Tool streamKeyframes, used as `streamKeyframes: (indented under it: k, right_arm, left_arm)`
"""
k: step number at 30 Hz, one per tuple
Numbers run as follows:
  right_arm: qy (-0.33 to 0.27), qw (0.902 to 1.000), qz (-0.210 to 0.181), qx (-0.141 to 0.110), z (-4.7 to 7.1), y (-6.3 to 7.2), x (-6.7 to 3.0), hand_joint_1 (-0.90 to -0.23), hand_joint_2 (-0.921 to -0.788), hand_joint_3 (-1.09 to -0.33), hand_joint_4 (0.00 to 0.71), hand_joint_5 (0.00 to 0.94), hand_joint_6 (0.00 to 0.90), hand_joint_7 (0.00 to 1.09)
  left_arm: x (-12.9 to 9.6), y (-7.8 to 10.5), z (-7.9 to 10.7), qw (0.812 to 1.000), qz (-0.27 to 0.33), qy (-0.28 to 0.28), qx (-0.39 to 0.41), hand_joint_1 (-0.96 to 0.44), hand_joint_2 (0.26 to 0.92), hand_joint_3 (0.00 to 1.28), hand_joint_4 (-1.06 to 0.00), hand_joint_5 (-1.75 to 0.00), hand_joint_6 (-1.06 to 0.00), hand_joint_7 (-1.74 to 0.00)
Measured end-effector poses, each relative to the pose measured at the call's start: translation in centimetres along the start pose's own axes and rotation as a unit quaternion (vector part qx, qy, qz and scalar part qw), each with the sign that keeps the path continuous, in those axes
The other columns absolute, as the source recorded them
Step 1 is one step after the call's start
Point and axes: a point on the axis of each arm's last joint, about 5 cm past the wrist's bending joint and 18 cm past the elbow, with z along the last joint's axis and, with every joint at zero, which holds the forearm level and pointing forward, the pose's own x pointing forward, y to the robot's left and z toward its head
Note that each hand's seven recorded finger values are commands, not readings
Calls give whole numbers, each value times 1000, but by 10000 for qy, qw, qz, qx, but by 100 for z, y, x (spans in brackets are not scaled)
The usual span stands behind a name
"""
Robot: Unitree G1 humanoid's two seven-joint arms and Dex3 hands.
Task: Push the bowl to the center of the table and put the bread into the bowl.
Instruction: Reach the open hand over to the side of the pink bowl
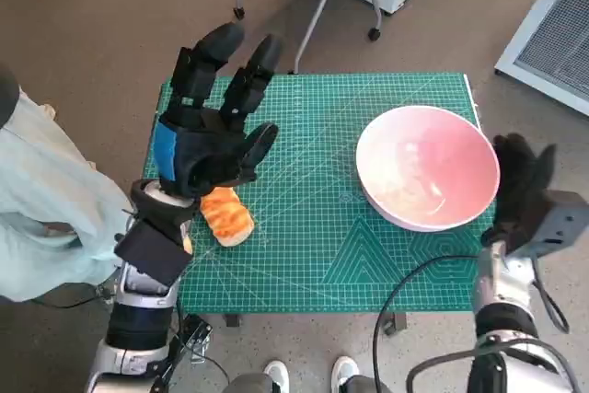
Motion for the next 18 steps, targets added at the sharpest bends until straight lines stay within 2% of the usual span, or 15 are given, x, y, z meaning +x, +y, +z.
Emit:
streamKeyframes:
  k: [8, 18]
  right_arm:
    - [109, 9986, 199, 469, 7, 199, 27, -511, -921, -889, 280, 8, 83, 605]
    - [121, 9946, 540, 878, 65, 426, 70, -521, -921, -846, 264, 5, 49, 708]
  left_arm:
    - [-39, 22, -3, 9999, 47, 80, 48, -69, 802, 539, -312, -19, -31, -742]
    - [-86, 48, 27, 9998, 115, 131, 70, -58, 839, 468, -312, -14, -57, -690]
